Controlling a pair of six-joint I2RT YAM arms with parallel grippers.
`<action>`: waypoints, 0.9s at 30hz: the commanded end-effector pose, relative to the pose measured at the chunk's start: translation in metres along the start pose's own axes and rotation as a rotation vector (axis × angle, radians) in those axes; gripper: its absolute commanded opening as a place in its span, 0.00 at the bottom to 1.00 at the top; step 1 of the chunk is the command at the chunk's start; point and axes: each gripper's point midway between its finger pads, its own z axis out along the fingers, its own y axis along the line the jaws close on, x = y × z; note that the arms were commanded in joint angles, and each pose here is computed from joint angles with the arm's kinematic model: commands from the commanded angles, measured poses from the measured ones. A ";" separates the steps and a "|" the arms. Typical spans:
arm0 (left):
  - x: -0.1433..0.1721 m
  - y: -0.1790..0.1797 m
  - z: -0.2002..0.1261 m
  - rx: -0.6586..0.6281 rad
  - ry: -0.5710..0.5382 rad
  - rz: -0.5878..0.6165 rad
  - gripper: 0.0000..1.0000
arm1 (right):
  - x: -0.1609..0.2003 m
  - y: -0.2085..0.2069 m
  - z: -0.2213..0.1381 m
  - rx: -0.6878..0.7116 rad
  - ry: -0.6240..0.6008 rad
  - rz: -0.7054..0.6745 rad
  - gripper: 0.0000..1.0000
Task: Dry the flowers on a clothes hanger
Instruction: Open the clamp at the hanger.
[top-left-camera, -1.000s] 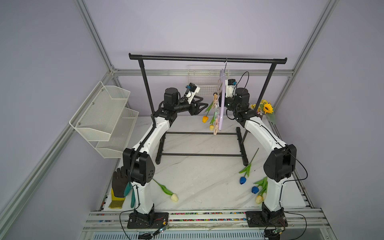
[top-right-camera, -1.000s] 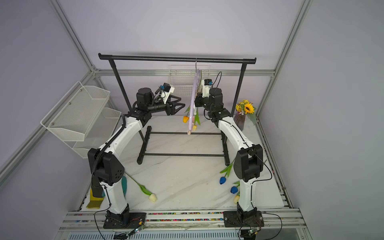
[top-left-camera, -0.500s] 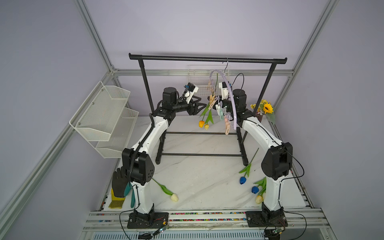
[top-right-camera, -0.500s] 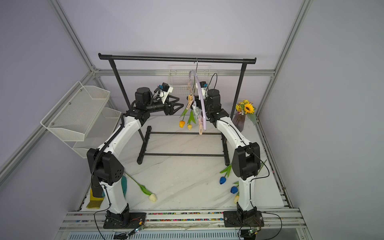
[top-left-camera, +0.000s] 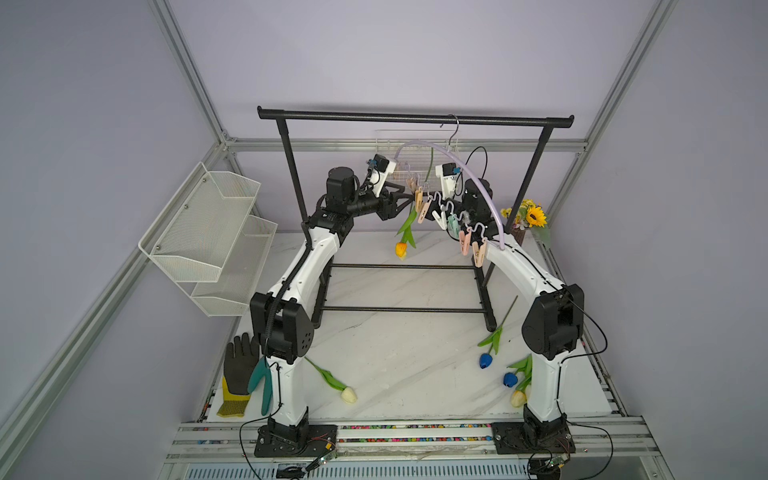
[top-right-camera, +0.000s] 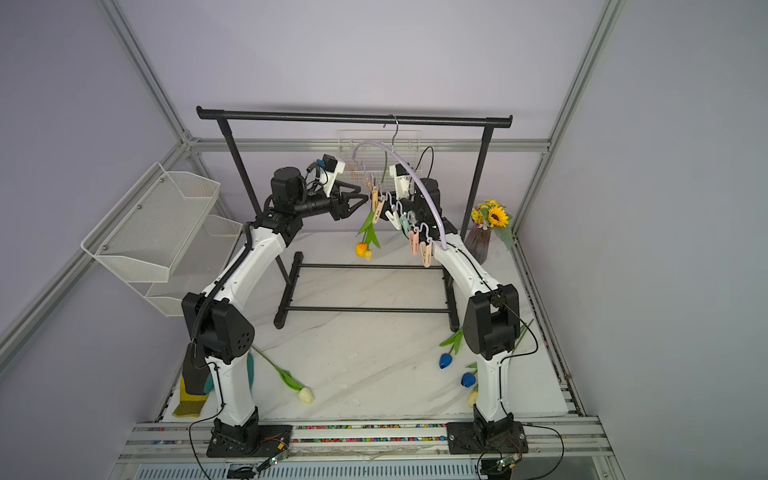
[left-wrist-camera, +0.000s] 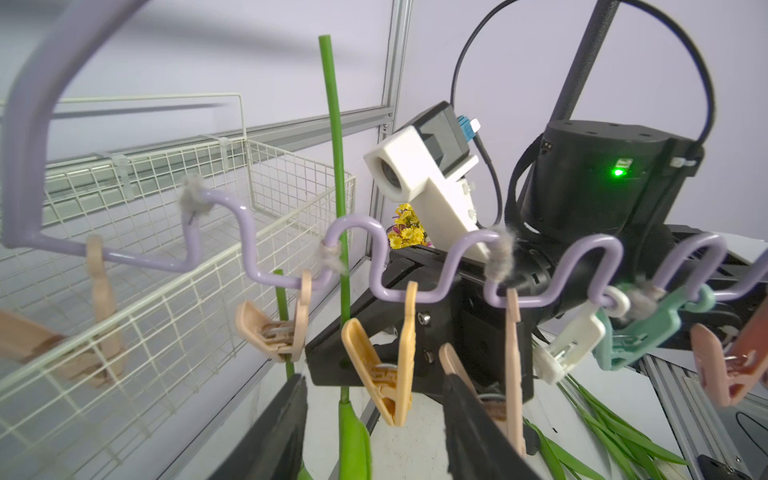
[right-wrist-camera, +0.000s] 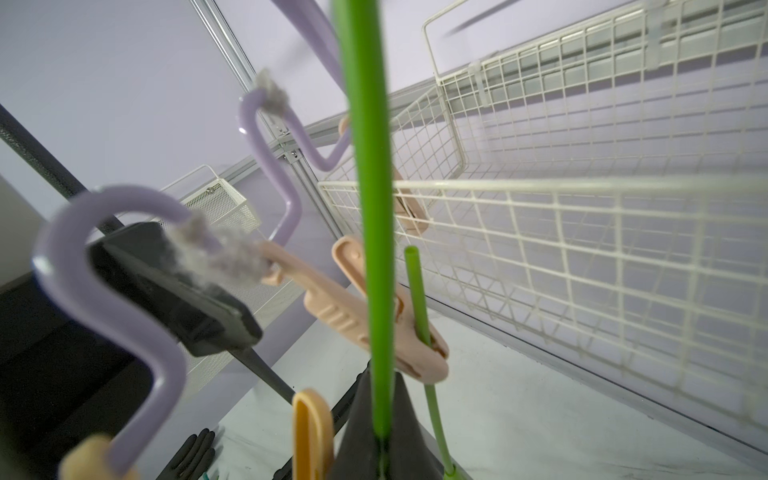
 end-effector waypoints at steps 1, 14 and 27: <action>-0.019 -0.006 0.002 0.004 -0.039 0.006 0.54 | -0.012 0.011 0.004 -0.044 -0.036 -0.020 0.00; -0.018 -0.014 0.018 0.065 -0.040 0.003 0.56 | -0.011 0.016 0.008 -0.085 -0.018 -0.023 0.00; -0.010 -0.012 0.020 0.051 -0.018 -0.010 0.55 | -0.009 0.019 0.010 -0.107 -0.004 -0.017 0.00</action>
